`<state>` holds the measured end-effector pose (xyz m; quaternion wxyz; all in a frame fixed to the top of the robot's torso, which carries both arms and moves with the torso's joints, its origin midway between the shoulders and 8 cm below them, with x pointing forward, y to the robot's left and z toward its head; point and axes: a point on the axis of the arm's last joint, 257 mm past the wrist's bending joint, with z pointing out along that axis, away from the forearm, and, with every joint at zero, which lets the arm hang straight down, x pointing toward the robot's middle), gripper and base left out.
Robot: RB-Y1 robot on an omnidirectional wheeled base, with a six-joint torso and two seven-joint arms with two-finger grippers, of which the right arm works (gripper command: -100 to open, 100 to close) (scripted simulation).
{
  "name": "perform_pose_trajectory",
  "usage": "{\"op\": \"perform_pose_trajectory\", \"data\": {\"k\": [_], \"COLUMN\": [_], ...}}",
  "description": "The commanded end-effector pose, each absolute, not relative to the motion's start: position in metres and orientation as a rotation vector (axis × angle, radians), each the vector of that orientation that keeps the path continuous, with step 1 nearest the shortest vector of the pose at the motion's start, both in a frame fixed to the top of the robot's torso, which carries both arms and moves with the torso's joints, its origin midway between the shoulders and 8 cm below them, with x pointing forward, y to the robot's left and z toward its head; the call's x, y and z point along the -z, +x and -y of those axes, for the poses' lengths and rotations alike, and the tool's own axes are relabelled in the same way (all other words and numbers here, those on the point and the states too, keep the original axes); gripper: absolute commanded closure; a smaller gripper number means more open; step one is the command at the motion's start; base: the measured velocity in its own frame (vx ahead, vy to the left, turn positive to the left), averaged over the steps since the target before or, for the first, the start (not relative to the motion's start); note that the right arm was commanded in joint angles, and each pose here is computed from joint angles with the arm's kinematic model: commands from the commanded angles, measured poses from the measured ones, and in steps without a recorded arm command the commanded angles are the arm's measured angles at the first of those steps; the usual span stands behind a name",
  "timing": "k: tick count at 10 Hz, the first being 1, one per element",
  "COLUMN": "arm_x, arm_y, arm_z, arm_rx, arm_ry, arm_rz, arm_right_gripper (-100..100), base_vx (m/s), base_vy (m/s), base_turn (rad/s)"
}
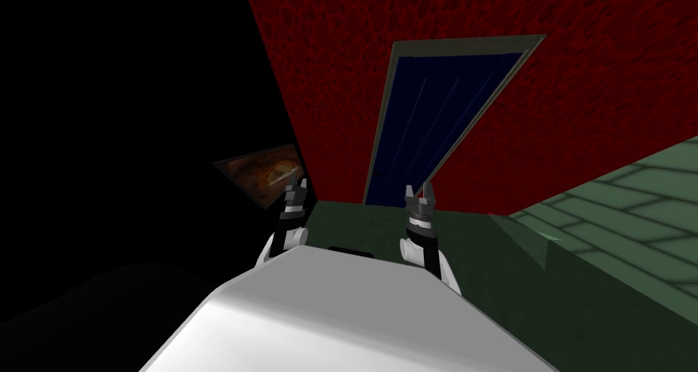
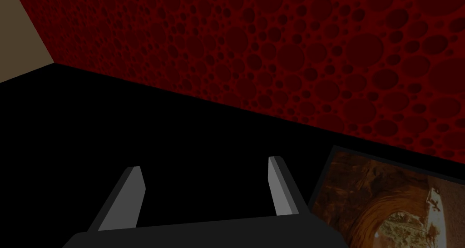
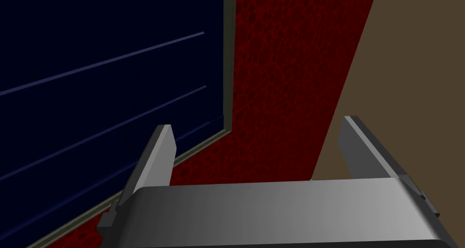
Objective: Pull the door open
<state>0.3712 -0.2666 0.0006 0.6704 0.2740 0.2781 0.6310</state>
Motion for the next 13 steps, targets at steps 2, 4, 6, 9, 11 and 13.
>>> {"op": "perform_pose_trajectory", "data": {"k": [2,4,6,9,11,13], "arm_x": [0.02,0.037,0.052,0.081,0.093,0.109], "arm_y": [0.381,0.39,0.399,0.413,0.419,0.426], "arm_z": [0.267,0.268,0.269,0.271,0.272,0.273], "arm_rx": [-1.419,-1.417,-1.415,-1.408,-1.404,-1.4], "arm_ry": [0.638,0.655,0.669,0.7,0.716,0.731], "arm_rz": [-0.664,-0.694,-0.721,-0.77,-0.79,-0.817], "arm_right_gripper": [-100,-100,-100,-100,-100,-100], "base_vx": [0.088,0.106,0.101,0.1,0.055,0.082], "base_vy": [-0.007,0.0,-0.006,-0.009,-0.003,-0.002], "base_turn": [0.0,-0.003,0.001,-0.002,0.0,-0.002]}}
